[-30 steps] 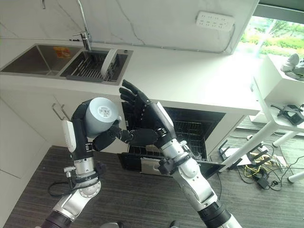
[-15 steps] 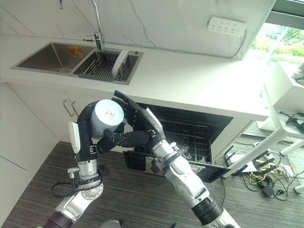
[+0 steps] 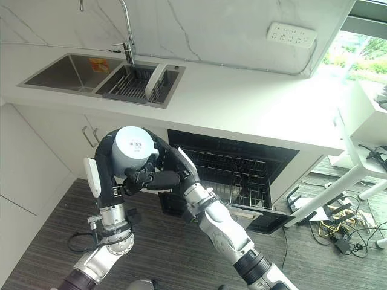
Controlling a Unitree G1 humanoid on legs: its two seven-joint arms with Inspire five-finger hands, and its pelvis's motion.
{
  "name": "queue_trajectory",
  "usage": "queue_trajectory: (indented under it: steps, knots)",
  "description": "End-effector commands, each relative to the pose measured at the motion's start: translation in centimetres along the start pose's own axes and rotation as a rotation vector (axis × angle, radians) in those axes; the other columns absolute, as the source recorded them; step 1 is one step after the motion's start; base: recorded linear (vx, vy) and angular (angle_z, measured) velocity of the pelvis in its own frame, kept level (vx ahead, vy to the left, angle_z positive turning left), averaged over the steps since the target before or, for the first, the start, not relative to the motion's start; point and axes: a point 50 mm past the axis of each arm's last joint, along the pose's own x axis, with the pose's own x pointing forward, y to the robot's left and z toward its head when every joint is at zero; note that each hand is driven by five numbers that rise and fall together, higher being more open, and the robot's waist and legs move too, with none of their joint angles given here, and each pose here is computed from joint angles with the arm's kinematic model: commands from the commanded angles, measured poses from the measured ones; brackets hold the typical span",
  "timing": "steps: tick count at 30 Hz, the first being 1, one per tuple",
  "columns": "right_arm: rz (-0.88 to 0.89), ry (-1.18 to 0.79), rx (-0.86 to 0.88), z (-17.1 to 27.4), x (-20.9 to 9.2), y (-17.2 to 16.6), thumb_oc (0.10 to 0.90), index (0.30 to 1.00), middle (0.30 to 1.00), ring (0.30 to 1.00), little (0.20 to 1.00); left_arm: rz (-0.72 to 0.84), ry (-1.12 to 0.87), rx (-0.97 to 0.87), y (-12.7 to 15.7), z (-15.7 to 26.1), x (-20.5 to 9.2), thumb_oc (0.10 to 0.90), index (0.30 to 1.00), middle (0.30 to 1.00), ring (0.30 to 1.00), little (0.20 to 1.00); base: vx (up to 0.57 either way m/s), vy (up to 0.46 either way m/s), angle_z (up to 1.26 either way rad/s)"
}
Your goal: Place the dishes in the dishwasher.
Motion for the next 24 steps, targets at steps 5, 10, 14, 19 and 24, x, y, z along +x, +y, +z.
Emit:
queue_trajectory:
  steps: [5, 10, 14, 19, 24]
  knots:
    - [0.211, -0.233, 0.112, 5.1, 3.3, 4.4, 0.800, 0.900, 0.900, 0.900, 0.900, 0.001, -0.101, -0.272, -2.7, 3.5, 2.2, 0.400, 0.300, 0.300, 0.300, 0.300, 0.00, 0.000, 0.00]
    - [0.247, -0.250, 0.148, 5.9, 3.4, 5.1, 0.800, 0.900, 0.900, 0.900, 0.900, -0.026, -0.027, -0.282, -3.0, 2.9, 1.4, 0.400, 0.300, 0.300, 0.300, 0.300, 0.00, 0.000, 0.00]
    - [0.321, -0.243, 0.199, 6.2, 3.4, 5.7, 0.800, 0.900, 0.900, 0.900, 0.900, -0.044, -0.024, -0.284, -3.3, 2.9, 1.2, 0.400, 0.300, 0.300, 0.300, 0.300, 0.00, 0.000, 0.00]
    - [0.349, -0.359, 0.130, 7.8, 3.2, 6.3, 0.800, 0.900, 0.900, 0.900, 0.900, -0.086, -0.005, -0.278, -3.6, 2.6, 0.5, 0.400, 0.300, 0.300, 0.300, 0.300, 0.00, -0.003, 0.01]
    - [0.311, -0.432, -0.030, 9.1, 3.1, 5.9, 0.800, 0.900, 0.900, 0.900, 0.900, -0.106, -0.017, -0.264, -3.7, 2.7, 0.6, 0.400, 0.300, 0.300, 0.300, 0.300, 0.00, -0.003, 0.02]
